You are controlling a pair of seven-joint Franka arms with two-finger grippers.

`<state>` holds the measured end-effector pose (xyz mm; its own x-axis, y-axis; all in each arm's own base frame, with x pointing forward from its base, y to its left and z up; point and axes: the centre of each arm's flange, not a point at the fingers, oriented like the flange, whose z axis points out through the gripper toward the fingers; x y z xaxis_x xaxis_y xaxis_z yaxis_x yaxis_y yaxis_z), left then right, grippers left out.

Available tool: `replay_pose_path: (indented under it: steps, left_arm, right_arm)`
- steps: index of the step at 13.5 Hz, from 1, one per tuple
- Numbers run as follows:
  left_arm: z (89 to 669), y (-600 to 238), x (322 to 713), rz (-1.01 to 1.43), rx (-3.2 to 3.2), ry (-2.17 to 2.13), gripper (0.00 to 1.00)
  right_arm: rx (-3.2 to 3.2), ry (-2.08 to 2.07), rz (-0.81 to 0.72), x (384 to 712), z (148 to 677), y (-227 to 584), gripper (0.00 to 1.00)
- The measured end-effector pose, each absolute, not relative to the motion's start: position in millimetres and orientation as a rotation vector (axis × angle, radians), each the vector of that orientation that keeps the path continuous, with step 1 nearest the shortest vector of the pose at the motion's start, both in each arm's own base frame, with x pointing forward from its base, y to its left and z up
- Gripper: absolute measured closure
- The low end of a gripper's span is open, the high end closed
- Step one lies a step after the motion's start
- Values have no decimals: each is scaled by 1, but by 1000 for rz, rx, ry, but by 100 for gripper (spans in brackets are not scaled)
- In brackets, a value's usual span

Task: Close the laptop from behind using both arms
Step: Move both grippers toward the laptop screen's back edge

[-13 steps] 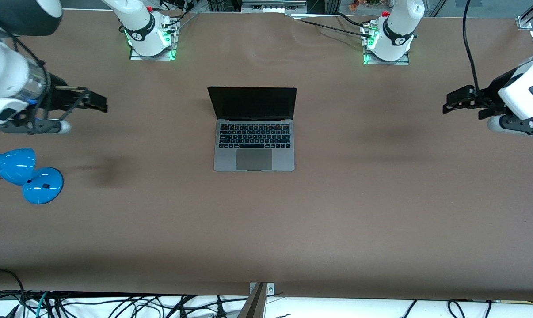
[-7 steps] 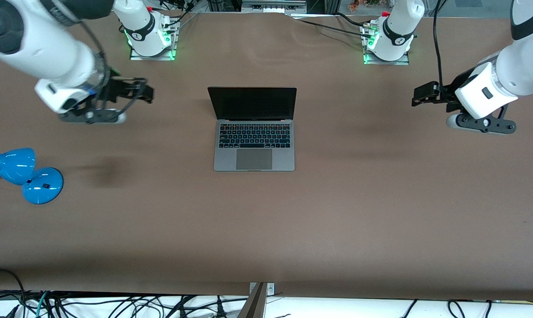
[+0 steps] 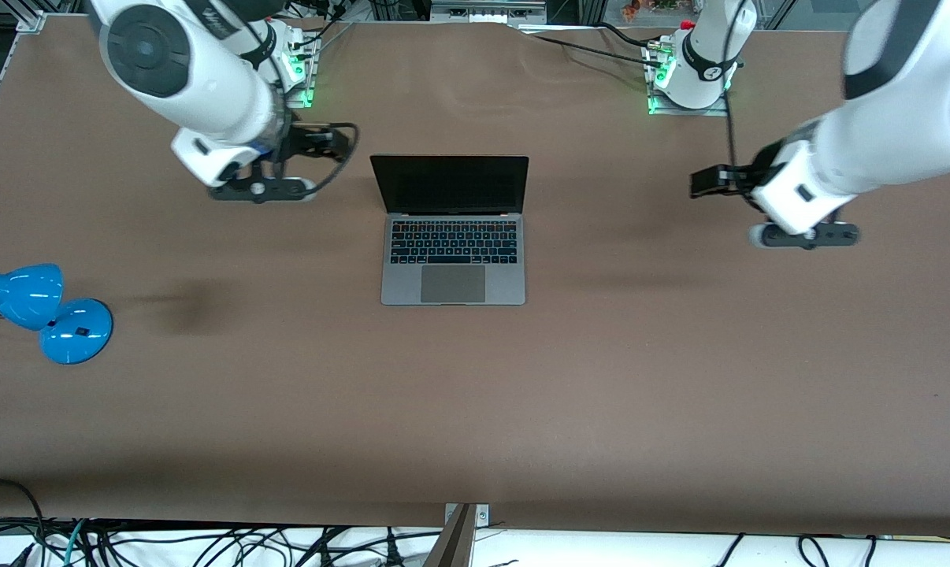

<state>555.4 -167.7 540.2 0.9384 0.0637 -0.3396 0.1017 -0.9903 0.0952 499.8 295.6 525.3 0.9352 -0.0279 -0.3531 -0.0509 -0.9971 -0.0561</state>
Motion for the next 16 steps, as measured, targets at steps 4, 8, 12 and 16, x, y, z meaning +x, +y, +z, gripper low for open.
replay_pose_path:
  steps: [4,8,12,16]
  left_arm:
    - [524,-223,531,-596,3005,140,0]
    - [487,-289,499,-591,3027,206,0]
    - [443,-337,462,-594,3046,214,0]
    - [415,-363,432,-677,3000,227,0]
  right_arm:
    - [-2910,77,755,488,495,311,5]
    - [-2866,82,931,477,451,318,53]
    - [-2857,24,1051,459,426,338,85]
    - [-2830,-25,1137,449,401,342,99]
